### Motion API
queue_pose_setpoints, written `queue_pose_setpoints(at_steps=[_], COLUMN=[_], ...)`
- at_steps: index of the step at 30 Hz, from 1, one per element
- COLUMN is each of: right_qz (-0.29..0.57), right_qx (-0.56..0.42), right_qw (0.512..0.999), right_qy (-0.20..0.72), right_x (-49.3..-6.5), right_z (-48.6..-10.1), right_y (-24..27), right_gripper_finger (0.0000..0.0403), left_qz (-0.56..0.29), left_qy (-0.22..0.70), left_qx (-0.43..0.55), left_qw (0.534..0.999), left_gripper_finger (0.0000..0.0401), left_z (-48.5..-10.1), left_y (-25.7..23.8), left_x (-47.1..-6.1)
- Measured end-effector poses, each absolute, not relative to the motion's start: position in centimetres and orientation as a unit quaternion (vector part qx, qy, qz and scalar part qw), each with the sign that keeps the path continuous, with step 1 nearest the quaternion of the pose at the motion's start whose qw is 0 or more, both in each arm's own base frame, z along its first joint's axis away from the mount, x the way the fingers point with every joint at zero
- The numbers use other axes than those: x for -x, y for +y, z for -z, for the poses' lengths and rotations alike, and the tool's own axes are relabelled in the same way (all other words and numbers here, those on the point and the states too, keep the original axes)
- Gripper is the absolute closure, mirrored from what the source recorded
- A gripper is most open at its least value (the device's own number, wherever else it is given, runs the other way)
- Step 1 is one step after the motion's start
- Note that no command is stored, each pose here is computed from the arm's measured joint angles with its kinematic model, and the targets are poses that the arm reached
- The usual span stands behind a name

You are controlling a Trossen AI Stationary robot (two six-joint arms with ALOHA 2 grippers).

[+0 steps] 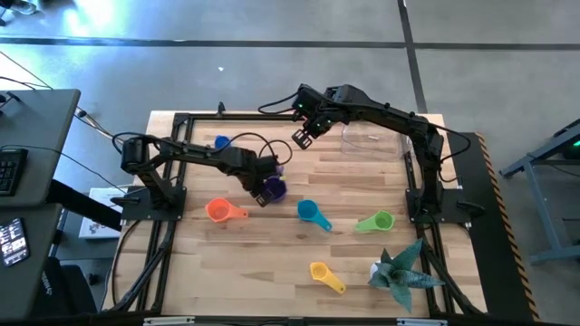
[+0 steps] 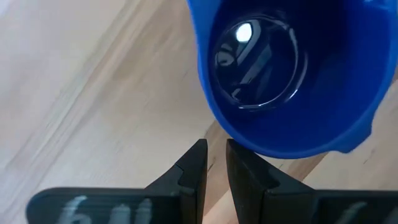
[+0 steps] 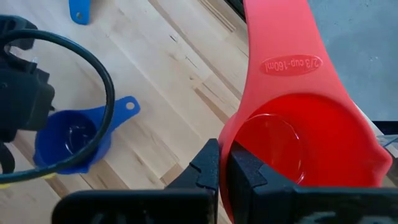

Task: Nest measuring cups in basket
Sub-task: Stack the red measuring cup on top of the purple measuring cup

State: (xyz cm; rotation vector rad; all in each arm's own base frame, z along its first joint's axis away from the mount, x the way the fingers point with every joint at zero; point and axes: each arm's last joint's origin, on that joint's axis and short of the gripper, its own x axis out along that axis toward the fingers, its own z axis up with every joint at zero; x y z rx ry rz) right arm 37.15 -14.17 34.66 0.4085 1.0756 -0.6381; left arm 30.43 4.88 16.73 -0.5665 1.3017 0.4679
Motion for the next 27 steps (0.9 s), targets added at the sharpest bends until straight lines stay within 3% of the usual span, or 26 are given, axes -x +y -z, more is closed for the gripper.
queue_pose_setpoints(at_steps=[15,27], right_qz=[0.303,0.283], right_qx=[-0.203,-0.24], right_qw=[0.786,0.776], right_qy=[0.5,0.51], right_x=[-37.1,-36.9], right_z=[-34.6,-34.5], right_y=[-14.1,-13.7], right_gripper_finger=[0.04,0.04], left_qz=[-0.186,-0.197], left_qy=[0.589,0.572], left_qx=[0.271,0.294], left_qw=[0.738,0.741], left_gripper_finger=[0.0353,0.0353], left_z=[-14.9,-20.0], left_y=[4.6,4.1], left_x=[-31.7,-28.9])
